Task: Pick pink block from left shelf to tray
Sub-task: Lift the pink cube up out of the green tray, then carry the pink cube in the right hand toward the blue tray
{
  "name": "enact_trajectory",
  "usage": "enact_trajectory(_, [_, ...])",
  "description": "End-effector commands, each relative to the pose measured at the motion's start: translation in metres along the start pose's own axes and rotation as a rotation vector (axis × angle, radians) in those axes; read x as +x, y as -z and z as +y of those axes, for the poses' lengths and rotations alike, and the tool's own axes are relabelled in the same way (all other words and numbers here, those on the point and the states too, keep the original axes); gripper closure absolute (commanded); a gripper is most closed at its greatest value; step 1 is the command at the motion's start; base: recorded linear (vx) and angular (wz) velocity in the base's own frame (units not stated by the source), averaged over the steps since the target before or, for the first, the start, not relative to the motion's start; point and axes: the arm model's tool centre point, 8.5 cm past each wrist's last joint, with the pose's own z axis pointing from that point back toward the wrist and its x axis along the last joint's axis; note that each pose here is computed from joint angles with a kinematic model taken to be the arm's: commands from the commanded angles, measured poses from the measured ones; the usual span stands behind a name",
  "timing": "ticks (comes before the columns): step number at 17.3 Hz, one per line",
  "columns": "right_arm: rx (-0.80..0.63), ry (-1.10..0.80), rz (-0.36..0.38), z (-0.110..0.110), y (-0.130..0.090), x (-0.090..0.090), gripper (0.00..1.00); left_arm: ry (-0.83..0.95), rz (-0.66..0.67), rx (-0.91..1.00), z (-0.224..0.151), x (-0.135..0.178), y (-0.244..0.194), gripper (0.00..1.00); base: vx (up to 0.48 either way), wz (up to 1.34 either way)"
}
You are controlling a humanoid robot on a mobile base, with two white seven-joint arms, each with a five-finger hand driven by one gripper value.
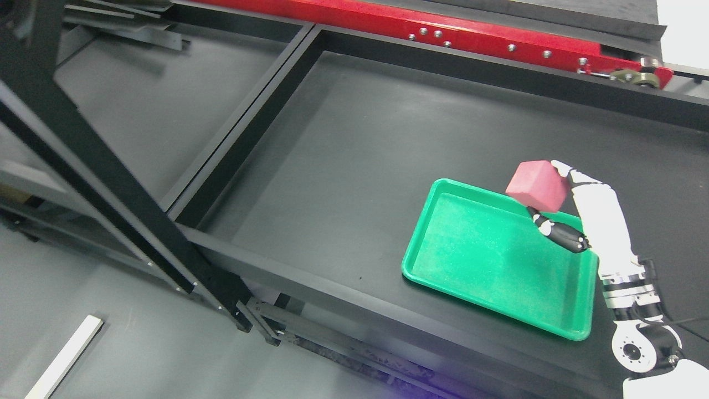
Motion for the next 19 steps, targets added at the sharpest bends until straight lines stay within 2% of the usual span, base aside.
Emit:
enact_trajectory(1, [-0.138,0.005,0.042,-0.0284,-0.009,-0.004,0.97,0.006,-0.051,0.017,0.0106,0.0273,0.0012,0.0,-0.068,0.27])
enact_trajectory(6, [-0.147,0.01,0.028,-0.0292,-0.0119,0.0033,0.97,0.006,-0.051,0.017,0.0106,0.0273,0.0012,0.0,-0.069,0.36])
enact_trajectory(19, [-0.146,0.009,0.026,-0.0295,-0.0124,0.0034,0.97,0.006,-0.051,0.017,0.0106,0.0273,0.0012,0.0,-0.103,0.6])
